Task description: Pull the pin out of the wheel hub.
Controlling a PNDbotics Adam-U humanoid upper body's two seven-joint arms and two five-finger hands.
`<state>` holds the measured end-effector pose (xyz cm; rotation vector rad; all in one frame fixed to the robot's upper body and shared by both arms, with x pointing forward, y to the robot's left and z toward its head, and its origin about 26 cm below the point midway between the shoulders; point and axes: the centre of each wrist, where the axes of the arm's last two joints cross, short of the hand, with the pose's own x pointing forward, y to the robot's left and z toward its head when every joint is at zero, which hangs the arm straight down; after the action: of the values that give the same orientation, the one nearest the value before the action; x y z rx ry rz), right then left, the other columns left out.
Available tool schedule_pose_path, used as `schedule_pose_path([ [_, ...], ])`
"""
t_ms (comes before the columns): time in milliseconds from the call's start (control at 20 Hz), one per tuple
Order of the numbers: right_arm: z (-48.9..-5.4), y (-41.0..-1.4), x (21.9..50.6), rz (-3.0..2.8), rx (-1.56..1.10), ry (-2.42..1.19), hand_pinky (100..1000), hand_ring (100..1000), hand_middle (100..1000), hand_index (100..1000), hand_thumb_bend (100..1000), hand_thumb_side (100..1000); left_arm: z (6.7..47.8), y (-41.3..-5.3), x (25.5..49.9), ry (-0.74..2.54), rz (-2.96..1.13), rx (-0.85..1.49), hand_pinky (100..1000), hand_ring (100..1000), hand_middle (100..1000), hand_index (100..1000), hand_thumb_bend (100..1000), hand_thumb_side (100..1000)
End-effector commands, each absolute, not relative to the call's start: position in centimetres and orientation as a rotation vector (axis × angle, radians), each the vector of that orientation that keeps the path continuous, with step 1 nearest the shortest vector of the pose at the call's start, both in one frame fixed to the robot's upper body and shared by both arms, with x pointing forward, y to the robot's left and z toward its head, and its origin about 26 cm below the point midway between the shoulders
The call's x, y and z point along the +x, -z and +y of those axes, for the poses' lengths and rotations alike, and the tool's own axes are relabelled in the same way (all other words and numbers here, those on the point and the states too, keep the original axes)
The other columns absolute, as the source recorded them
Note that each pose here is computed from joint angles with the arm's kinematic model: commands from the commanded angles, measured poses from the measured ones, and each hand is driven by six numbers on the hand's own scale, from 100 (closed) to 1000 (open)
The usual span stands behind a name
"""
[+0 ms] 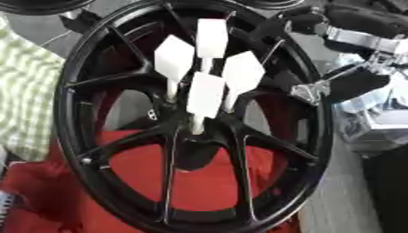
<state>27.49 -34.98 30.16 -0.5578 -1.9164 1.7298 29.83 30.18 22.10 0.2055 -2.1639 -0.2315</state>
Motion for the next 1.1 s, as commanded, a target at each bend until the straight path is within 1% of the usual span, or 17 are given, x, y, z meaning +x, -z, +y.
schedule_pose_path([
  [50, -34.94, -31.06, 27.32, -1.898, -0.588, -1.768, 942, 943, 867, 934, 100, 210, 30.14, -22.93, 29.60, 0.251, -2.190, 0.206, 562, 687, 602, 740, 100, 755],
  [250, -34.87, -30.89, 27.36, -1.889, -0.586, -1.773, 941, 943, 849, 925, 100, 210, 30.12, -22.97, 29.61, 0.251, -2.190, 0.205, 561, 682, 602, 740, 100, 756],
  [1100, -34.57, -30.54, 27.52, -1.885, -0.620, -1.761, 941, 942, 843, 932, 100, 211, 30.01, -23.04, 29.65, 0.255, -2.188, 0.206, 562, 681, 602, 740, 100, 764],
])
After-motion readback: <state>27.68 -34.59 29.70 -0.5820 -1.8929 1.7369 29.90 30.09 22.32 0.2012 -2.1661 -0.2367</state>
